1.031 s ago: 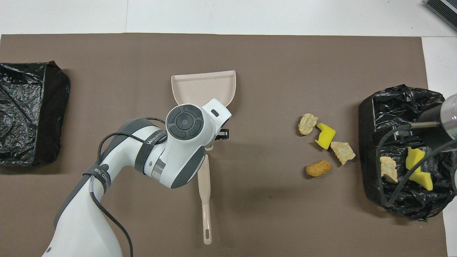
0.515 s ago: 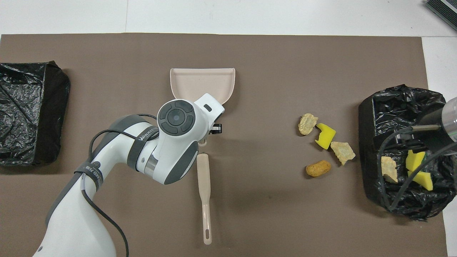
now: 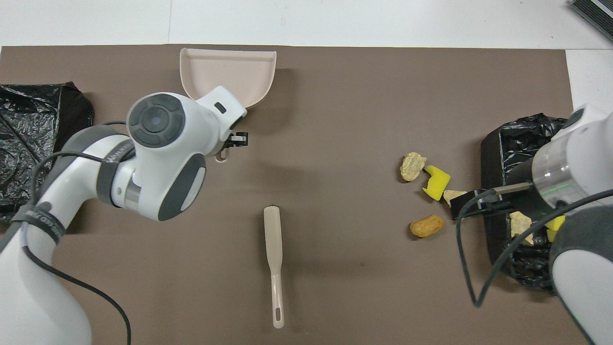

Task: Sweep and dump trash in bin
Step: 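Lift the dustpan toward the other trash bag with the left gripper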

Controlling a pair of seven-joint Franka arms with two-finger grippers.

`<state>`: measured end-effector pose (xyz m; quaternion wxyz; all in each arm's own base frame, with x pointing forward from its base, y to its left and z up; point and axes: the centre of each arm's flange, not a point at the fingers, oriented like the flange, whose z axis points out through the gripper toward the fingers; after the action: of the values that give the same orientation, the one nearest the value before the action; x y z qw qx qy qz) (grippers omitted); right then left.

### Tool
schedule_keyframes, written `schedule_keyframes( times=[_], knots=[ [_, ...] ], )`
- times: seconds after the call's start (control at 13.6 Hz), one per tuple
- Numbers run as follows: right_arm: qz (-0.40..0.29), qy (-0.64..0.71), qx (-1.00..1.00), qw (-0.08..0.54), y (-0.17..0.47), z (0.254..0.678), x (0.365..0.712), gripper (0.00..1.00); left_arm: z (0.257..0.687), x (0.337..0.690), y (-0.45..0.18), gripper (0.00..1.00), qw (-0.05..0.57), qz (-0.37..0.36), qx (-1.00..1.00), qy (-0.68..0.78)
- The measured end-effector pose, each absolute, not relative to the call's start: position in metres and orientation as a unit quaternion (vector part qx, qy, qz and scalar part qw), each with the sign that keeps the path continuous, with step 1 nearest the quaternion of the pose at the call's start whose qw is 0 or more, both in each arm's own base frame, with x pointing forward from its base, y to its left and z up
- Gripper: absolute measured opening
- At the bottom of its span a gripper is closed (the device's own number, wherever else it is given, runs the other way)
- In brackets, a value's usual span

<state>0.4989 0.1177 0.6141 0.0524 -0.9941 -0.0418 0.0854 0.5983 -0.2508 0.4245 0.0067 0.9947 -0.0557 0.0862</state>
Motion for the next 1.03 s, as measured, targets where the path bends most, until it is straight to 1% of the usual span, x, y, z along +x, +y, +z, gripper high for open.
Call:
schedule_keyframes(
  times=[0.22, 0.37, 0.66, 0.81, 1.03],
  knots=[
    [0.110, -0.020, -0.990, 0.081, 0.178, 0.597, 0.478, 1.00, 0.437, 0.624, -0.182, 0.33, -0.005, 0.073, 0.991, -0.115],
    [0.115, -0.005, -0.989, 0.091, 0.238, 0.573, 0.458, 1.00, 0.434, 0.631, -0.139, 0.33, -0.013, 0.053, 0.986, -0.156],
    [0.103, 0.005, -0.990, 0.097, 0.345, 0.497, 0.408, 1.00, 0.428, 0.636, -0.055, 0.33, -0.015, 0.014, 0.968, -0.249],
    [0.103, 0.001, -0.991, 0.087, 0.378, 0.448, 0.389, 1.00, 0.424, 0.634, -0.024, 0.33, -0.011, -0.006, 0.948, -0.317],
    [0.094, 0.027, -0.992, 0.077, 0.412, 0.382, 0.372, 1.00, 0.419, 0.631, 0.005, 0.33, -0.003, -0.022, 0.908, -0.419]
  ],
)
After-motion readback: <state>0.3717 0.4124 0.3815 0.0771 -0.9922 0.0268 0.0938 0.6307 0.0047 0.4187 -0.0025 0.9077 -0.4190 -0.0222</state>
